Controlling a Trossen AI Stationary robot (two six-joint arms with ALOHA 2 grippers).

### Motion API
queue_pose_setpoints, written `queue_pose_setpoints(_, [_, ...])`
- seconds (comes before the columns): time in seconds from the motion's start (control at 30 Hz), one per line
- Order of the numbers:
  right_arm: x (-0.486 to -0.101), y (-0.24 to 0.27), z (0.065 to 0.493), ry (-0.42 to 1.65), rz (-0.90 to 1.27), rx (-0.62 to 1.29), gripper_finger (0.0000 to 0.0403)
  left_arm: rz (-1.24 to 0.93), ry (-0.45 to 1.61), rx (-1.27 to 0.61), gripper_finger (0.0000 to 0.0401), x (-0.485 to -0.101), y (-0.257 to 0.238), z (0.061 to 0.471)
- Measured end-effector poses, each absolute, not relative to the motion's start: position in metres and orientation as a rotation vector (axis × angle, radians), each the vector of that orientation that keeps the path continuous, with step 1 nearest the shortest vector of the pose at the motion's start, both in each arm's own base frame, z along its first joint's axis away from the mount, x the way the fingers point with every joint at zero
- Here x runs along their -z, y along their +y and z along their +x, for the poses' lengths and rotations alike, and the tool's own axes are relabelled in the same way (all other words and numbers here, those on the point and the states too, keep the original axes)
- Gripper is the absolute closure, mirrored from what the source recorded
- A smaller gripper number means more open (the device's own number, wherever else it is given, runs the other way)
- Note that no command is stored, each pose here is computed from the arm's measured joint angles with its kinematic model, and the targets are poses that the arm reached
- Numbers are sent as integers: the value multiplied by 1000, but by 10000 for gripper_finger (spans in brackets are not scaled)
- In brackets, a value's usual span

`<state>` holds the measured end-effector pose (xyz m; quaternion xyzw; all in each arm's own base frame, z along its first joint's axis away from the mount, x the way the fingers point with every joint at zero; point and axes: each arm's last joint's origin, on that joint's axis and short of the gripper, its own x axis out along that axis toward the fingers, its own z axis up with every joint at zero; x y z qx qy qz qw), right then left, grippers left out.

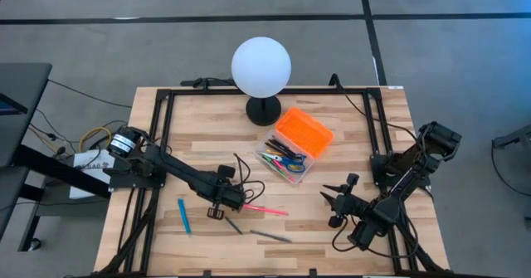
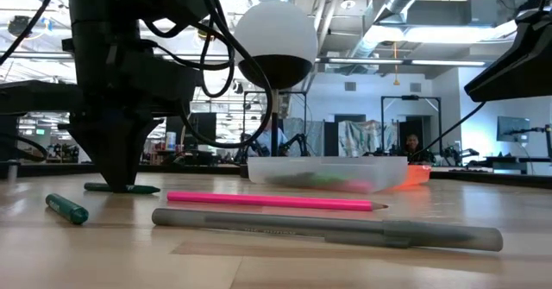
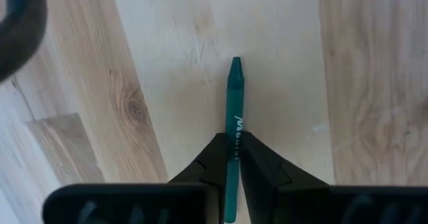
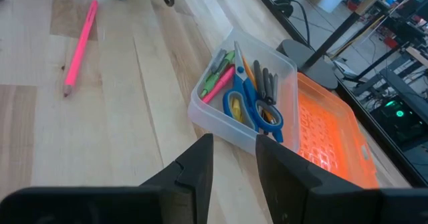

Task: Pick & place school supplies into a supply box
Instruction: Put the dark green crayon into the orange supply box

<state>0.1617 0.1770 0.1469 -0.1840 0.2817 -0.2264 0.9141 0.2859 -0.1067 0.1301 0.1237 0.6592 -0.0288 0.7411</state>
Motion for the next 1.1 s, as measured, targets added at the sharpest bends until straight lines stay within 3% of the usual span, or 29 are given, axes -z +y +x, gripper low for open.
queue_pose_setpoints(0.47, [-147,177,162,581,-379,466,294,357,1351,91,398,-154,-114,308])
queue_pose_setpoints(0.83, [-147,177,162,580,-379,466,294,756,973,-49,398,-179,-108,347])
queue_pose_setpoints(1.1, [-147,177,162,580,-378,466,294,741,818,-119,392,-192,-69,375])
